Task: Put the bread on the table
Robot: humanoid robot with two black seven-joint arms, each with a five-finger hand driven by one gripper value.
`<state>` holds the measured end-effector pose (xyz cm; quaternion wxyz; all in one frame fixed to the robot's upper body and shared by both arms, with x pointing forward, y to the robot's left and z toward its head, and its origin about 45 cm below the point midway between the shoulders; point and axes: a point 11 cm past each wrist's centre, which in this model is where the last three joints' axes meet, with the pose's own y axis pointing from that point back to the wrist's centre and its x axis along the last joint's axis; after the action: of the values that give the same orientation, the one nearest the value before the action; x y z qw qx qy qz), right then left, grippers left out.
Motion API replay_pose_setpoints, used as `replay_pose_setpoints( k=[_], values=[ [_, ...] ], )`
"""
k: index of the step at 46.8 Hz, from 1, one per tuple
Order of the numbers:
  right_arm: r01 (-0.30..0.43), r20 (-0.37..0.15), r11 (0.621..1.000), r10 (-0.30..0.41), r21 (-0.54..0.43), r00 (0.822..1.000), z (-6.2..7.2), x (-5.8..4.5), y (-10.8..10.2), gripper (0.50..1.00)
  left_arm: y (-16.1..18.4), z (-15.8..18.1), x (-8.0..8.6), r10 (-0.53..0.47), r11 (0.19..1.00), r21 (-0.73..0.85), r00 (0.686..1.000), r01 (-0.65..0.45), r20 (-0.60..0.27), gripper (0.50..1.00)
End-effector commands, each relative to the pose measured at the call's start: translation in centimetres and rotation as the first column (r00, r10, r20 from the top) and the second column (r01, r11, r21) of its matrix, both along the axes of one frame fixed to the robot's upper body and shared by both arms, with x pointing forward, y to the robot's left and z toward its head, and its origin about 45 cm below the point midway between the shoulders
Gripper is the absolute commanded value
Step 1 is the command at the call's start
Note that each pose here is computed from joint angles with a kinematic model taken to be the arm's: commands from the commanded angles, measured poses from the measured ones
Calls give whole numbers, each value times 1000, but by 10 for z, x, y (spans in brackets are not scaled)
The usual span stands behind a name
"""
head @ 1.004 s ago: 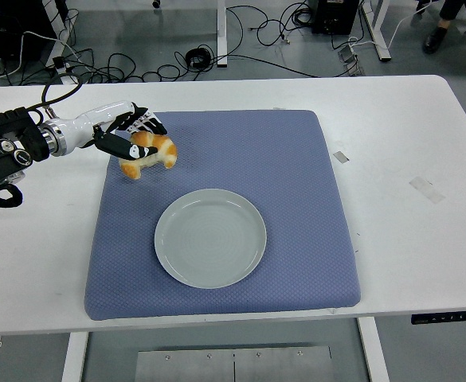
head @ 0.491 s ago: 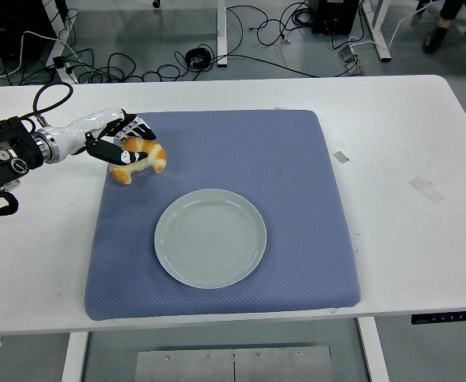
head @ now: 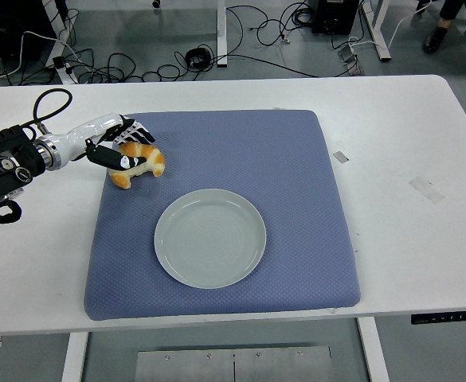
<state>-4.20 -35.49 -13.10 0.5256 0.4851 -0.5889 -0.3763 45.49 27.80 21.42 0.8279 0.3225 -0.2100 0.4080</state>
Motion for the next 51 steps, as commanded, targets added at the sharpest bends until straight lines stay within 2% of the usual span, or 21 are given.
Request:
replay_pose_setpoints(
  k=[1, 9, 19, 36, 42, 51],
  values=[
    [0, 0, 1000, 0, 0, 1000, 0, 0, 0, 1000, 1, 0, 0, 5, 1000, 4, 1000, -5, 6, 660],
    [0, 0, 1000, 0, 0, 1000, 0, 0, 0, 1000, 1, 0, 0, 8, 1000, 5, 1000, -8, 10, 707],
    [0, 2, 1000, 0, 0, 1000, 0, 0, 0, 1000, 1, 0, 1, 10, 1000, 6, 1000, -10, 12, 717],
    [0, 0, 1000, 0, 0, 1000, 0, 0, 0, 1000, 4, -6, -2, 21, 1000, 14, 1000, -22, 12, 778],
    [0, 0, 1000, 0, 0, 1000, 0, 0, 0, 1000, 4, -5, -2, 24, 1000, 12, 1000, -24, 13, 828],
    [0, 0, 1000, 0, 0, 1000, 0, 0, 0, 1000, -2, 20, 10, 22, 1000, -15, 998, -21, 60, 907]
  ],
)
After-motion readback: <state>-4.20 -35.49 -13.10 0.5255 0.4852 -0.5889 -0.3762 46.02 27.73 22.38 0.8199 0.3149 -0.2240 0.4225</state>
